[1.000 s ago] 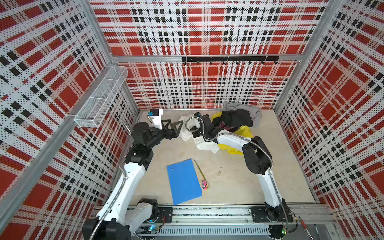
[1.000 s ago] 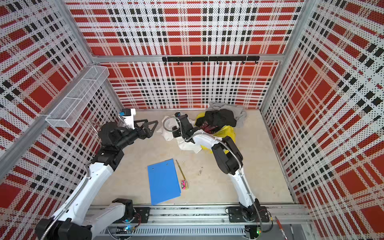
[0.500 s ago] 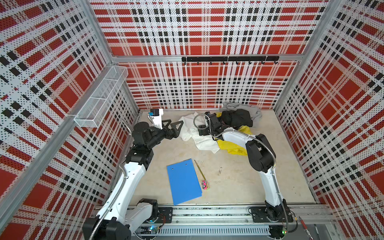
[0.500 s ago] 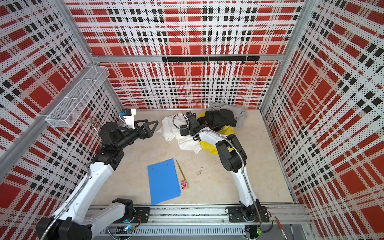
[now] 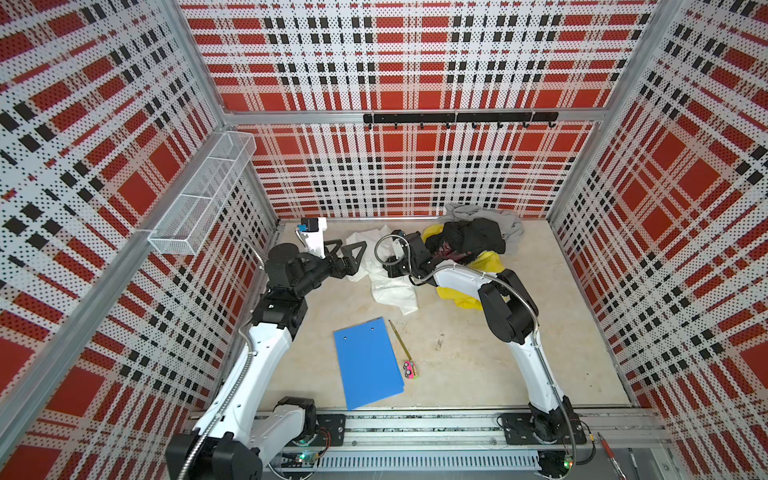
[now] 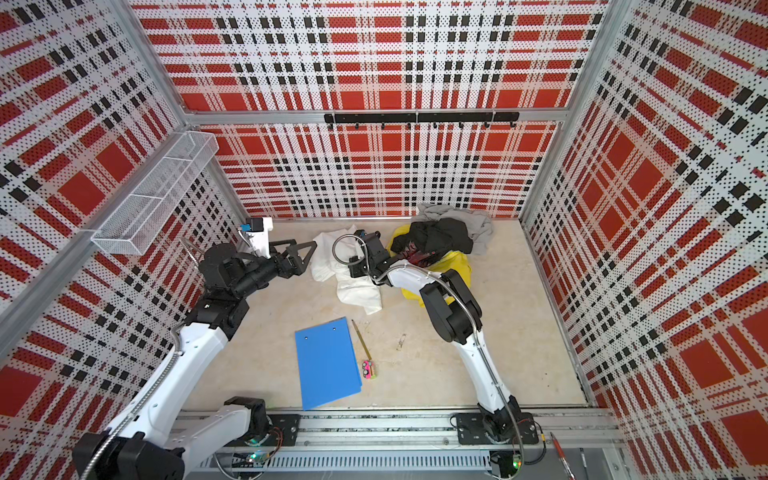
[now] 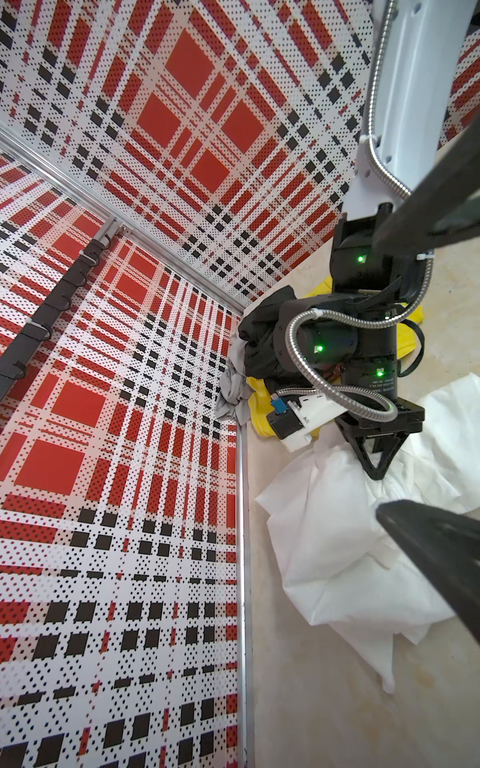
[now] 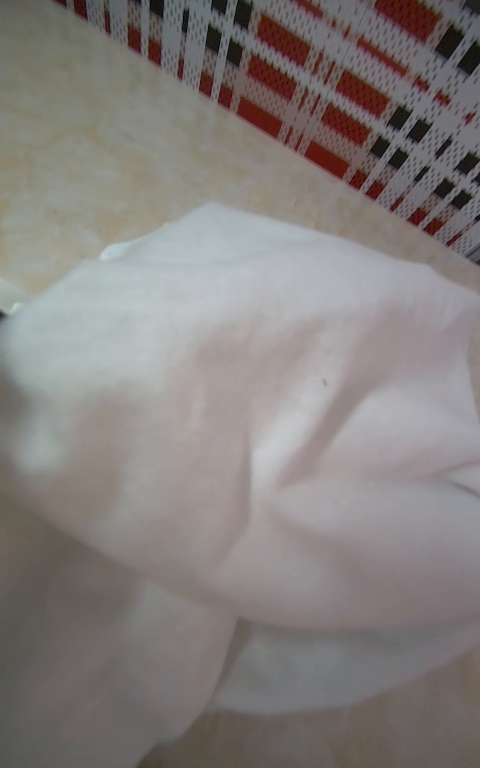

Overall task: Pick out a specific cloth from the pile
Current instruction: 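Drag the white cloth off the pile toward the left gripper with the right gripper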

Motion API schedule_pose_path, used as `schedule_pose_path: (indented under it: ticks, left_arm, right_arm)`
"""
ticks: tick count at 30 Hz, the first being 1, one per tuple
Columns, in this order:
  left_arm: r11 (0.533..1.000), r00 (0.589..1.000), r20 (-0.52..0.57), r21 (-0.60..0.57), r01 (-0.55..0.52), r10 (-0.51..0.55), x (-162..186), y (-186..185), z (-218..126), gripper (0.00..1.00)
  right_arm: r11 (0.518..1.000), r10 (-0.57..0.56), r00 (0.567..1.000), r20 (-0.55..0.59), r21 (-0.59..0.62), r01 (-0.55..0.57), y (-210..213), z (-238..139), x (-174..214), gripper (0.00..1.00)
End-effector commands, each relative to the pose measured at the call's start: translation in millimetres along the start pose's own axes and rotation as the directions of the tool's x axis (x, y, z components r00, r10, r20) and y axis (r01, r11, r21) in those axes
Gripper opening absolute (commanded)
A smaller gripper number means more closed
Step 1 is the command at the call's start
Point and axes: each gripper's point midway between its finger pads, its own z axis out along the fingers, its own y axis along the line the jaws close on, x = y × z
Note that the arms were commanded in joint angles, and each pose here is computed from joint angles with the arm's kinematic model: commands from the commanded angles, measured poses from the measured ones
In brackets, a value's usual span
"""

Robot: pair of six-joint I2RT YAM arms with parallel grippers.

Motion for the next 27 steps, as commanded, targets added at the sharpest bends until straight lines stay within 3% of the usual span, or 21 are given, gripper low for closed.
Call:
schedule_pose_path:
  ticks: [1, 4, 12, 17, 23, 24, 27]
  left_arm:
    - [0.999, 1.0, 0.021, -0.037, -0.01, 0.011, -5.8, 7.9, -3.8, 0.95]
    - [0.998, 0.999, 0.033, -0.055, -0.012, 0.014, -7.8, 10.1, -6.7, 0.95]
    - [0.998, 0.999, 0.036, -0.054, -0.013, 0.015, -8.9, 10.0, -7.5, 0.95]
    - [0.998, 0.999, 0.042, -0.057, -0.016, 0.019, -10.6, 9.3, -9.4, 0.95]
    - [0.999, 0.999, 0.036, -0.049, -0.012, 0.014, -10.4, 11.9, -8.5, 0.95]
    - [0.999, 0.999, 0.036, -0.047, -0.013, 0.014, -10.4, 11.6, -8.5, 0.95]
    - [0.999, 0.999, 0.034, -0.046, -0.013, 0.015, -9.5, 11.5, -7.8, 0.95]
  right_arm:
    - [0.961, -0.031, 0.986, 0.163, -0.267, 0.075, 71.3, -34.1, -58.5, 0.01]
    - [0.929, -0.024, 0.973, 0.229, -0.353, 0.106, 96.6, -52.1, -84.3, 0.01]
    - [0.897, -0.074, 0.937, 0.34, -0.388, 0.211, 132.4, -94.8, -135.6, 0.0]
    - [0.955, -0.106, 0.959, 0.262, -0.241, 0.171, 103.1, -109.6, -94.7, 0.0]
    - [0.993, -0.111, 0.986, 0.123, 0.04, 0.107, 38.5, -121.4, -25.8, 0.05]
    - [0.993, -0.107, 0.99, 0.096, 0.062, 0.101, 30.7, -118.1, -14.8, 0.08]
    - [0.993, -0.09, 0.996, 0.023, 0.083, 0.087, 14.1, -100.1, 15.8, 0.44]
